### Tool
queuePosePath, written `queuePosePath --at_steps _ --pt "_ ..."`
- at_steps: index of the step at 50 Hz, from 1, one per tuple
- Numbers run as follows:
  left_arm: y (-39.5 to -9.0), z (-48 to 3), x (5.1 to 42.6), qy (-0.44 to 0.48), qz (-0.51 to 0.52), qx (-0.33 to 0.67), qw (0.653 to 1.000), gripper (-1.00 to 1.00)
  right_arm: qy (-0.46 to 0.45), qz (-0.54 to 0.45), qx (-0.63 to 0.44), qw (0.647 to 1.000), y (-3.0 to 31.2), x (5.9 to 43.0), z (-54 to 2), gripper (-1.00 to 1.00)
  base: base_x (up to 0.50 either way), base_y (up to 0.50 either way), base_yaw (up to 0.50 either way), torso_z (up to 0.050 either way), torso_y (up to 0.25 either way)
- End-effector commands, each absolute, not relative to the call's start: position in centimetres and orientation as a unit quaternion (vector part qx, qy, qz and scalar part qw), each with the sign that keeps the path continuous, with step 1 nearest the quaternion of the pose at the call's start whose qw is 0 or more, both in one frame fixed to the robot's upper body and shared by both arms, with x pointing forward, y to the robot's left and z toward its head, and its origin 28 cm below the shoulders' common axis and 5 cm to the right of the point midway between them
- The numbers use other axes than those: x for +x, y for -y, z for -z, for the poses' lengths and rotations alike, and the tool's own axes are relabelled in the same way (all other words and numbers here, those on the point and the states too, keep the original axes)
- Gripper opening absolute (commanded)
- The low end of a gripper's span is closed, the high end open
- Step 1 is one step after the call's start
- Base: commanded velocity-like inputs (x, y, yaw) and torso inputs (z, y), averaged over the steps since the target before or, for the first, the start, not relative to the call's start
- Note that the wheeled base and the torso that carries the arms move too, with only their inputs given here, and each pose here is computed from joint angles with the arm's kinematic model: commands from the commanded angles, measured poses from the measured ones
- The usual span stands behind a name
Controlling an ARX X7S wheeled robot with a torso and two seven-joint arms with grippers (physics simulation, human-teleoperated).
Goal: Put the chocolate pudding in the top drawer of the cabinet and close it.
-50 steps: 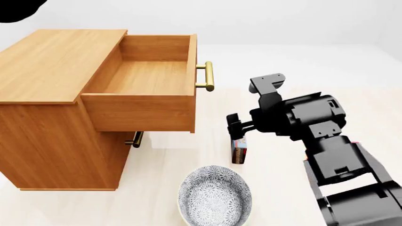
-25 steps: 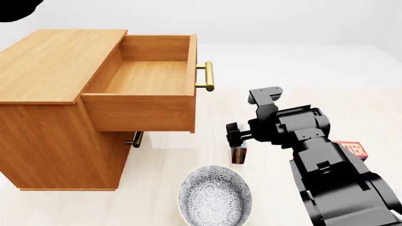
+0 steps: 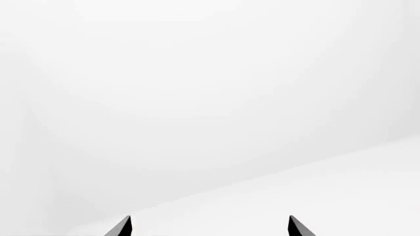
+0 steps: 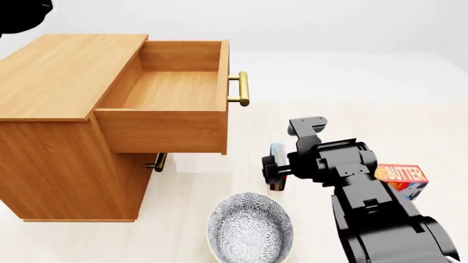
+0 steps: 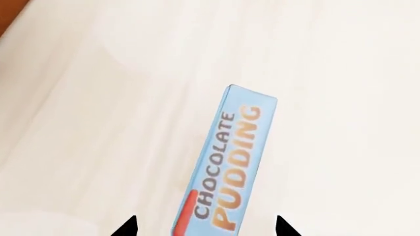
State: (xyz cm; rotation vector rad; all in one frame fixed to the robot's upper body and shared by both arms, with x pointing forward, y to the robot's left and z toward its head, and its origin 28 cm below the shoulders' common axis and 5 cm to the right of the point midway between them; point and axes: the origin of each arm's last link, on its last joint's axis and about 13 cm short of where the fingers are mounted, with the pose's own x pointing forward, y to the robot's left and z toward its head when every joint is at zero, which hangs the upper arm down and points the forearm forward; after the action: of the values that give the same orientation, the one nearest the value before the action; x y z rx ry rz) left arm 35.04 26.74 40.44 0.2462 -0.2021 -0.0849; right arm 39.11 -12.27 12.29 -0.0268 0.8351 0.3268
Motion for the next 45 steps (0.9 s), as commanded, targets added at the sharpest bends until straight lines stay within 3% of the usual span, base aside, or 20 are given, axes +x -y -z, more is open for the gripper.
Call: queuePosePath --at_steps 1,26,45 --pt "-26.8 -40.3 34.8 0.097 0.040 0.124 0.987 1.00 -0.411 -0.153 -0.004 0.899 12.2 38.7 -11.2 1.00 0.00 0.00 0.00 0.000 0.000" --pt "-26.9 -40.1 34.8 0.100 0.044 0.124 0.986 1.00 -0.411 -0.145 0.004 0.900 12.2 38.2 -9.8 1.00 0.00 0.00 0.00 0.000 0.000" --pt "-27.1 -40.2 34.8 0.120 0.044 0.127 0.984 1.00 -0.369 -0.128 0.009 0.920 11.6 38.7 -9.9 1.00 0.00 0.00 0.00 0.000 0.000"
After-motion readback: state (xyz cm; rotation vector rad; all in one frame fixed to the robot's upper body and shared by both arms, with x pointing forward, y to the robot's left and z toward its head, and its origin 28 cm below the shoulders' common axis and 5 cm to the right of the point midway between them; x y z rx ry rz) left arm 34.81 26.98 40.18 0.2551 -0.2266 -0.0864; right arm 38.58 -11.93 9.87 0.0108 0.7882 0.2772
